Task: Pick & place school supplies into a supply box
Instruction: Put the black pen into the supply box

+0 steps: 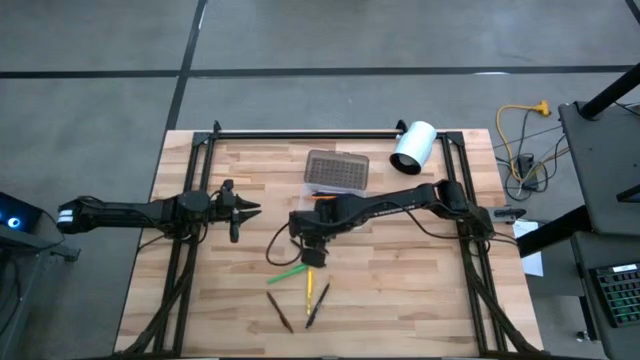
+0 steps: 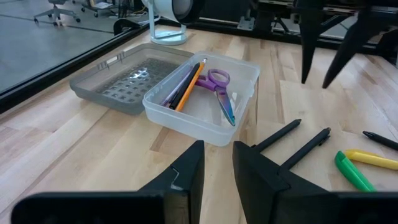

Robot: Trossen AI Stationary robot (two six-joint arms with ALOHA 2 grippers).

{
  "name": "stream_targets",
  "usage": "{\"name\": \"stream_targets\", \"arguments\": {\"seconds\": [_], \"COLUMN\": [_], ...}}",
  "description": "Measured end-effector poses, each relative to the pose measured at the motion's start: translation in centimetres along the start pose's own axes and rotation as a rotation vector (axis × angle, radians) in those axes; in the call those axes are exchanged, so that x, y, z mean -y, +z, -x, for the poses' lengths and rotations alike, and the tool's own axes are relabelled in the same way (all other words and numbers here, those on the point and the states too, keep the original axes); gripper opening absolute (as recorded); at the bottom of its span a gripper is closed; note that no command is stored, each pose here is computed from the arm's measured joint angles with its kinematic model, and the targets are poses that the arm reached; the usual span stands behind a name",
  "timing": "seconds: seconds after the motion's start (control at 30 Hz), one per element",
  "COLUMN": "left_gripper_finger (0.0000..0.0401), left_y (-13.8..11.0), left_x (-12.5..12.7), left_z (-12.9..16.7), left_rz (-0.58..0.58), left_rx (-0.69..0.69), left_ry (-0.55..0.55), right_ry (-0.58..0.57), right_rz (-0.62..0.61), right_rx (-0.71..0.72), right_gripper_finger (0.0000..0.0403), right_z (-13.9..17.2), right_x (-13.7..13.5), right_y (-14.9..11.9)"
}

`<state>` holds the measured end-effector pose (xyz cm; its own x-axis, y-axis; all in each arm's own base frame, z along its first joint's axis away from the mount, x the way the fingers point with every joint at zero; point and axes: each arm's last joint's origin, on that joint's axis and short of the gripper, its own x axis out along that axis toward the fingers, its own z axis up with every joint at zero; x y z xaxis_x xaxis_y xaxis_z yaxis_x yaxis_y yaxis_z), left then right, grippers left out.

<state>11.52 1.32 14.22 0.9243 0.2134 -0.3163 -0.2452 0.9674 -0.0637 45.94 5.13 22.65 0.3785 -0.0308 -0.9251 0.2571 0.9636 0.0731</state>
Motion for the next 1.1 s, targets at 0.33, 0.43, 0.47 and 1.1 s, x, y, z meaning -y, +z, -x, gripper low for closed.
{"name": "stream_targets", "arguments": {"seconds": [0.33, 0.43, 0.47, 1.1], "left_gripper_finger": [0.0069, 0.0069, 0.0069, 0.0069], "left_y": [0.0, 0.0, 0.0, 0.0], "left_x": [0.0, 0.0, 0.0, 0.0], "left_z": [0.0, 0.0, 0.0, 0.0], "left_rz": [0.0, 0.0, 0.0, 0.0], "left_rx": [0.0, 0.0, 0.001, 0.001], "left_ry": [0.0, 0.0, 0.0, 0.0], "right_ry": [-0.024, -0.029, -0.031, -0.06], "right_rz": [-0.14, -0.142, -0.149, -0.301], "right_rx": [-0.048, -0.056, -0.059, -0.169], "right_gripper_finger": [0.0077, 0.0079, 0.0079, 0.0068], "right_z": [-1.5, -1.9, -2.1, -4.7], "right_x": [0.0, 0.0, 0.0, 0.9], "right_y": [-0.9, -1.0, -1.0, -1.7]}}
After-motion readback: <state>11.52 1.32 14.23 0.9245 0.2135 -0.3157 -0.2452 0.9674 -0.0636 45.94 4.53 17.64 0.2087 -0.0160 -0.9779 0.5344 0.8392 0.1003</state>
